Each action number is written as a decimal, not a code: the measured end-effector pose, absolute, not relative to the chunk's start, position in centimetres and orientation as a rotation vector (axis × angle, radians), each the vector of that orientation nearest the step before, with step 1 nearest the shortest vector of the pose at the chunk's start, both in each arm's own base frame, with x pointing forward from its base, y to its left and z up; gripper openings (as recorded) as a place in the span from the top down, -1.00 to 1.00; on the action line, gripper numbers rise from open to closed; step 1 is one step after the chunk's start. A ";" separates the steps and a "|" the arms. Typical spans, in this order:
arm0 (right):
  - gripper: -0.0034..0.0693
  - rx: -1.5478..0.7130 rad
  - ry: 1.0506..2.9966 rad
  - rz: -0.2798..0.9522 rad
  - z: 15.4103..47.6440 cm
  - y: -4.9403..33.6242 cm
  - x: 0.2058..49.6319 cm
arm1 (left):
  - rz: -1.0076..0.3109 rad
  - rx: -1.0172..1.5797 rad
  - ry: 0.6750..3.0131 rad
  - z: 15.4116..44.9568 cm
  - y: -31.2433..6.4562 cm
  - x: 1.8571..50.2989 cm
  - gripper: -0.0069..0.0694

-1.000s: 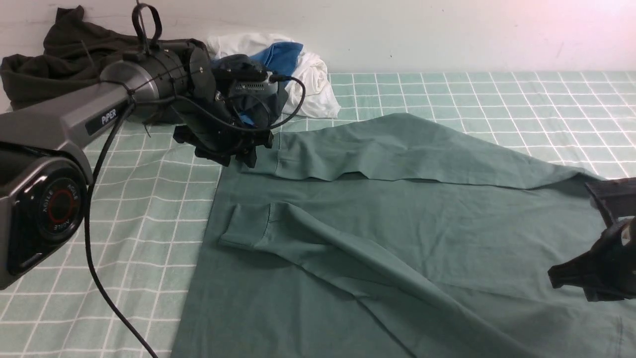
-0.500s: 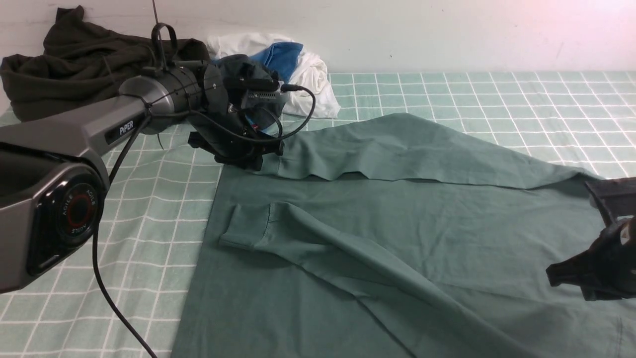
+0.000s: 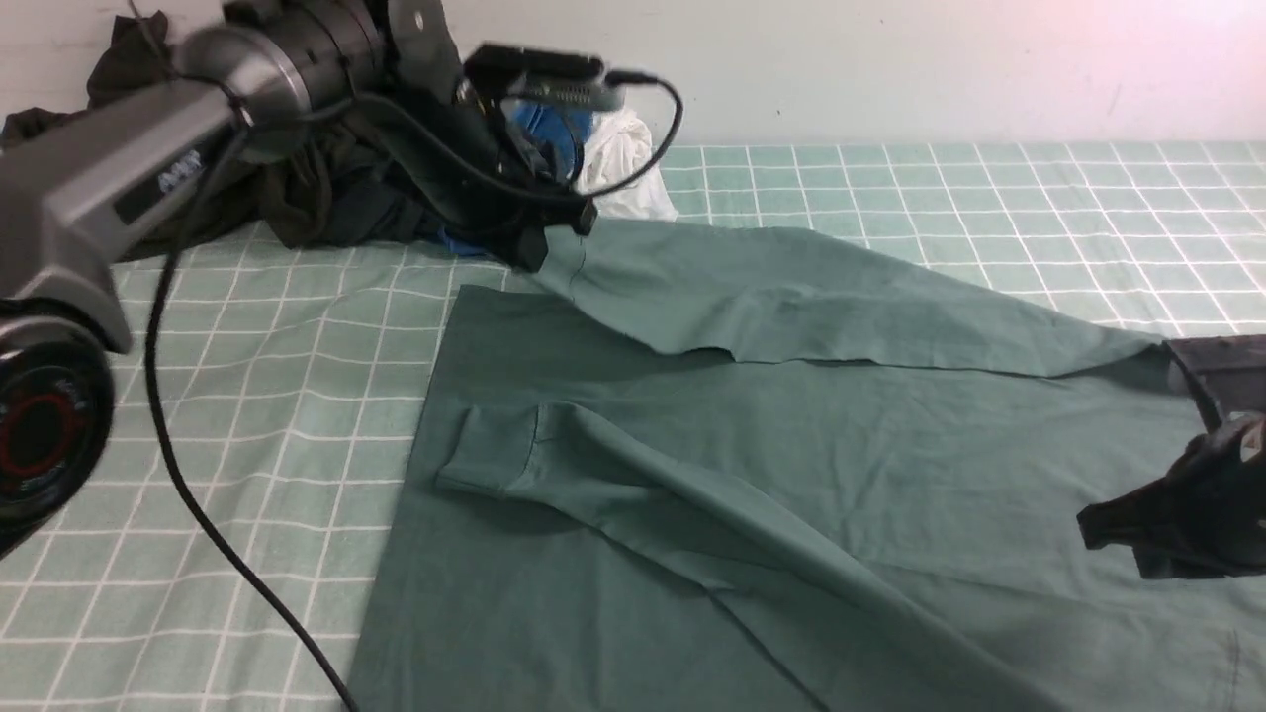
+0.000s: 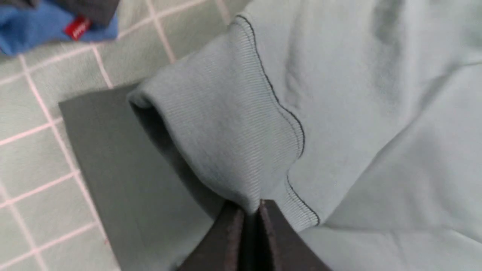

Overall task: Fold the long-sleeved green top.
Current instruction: Use the left arm to drag and drop the cuff onto the cuff closest to the left arm, then use both arms simultaneously to clamp the lower edge of the clothing fabric, then use both arms to drag the lower edge of the fabric forward and fold it over the upper edge, then use the right arm to clamp the right edge of the fabric

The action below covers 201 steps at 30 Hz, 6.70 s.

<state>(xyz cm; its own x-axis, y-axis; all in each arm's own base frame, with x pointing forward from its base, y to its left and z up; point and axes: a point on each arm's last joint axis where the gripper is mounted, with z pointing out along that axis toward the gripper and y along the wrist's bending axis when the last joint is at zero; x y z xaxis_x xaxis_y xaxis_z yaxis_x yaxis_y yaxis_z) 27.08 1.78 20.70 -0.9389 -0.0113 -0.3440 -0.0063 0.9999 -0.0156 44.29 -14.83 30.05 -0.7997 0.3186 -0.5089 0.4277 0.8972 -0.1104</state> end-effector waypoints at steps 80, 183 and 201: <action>0.94 -0.967 2.616 0.273 30.4 8.9 14.4 | 0.001 1.622 2.693 18.8 -14.4 15.6 0.80; -0.08 -0.301 2.459 -0.265 31.1 4.1 40.5 | 0.146 0.488 2.653 31.8 -9.5 44.2 -0.18; -0.08 0.050 2.764 -0.174 24.5 -3.5 35.4 | -0.001 0.774 3.028 17.8 -11.3 37.3 0.83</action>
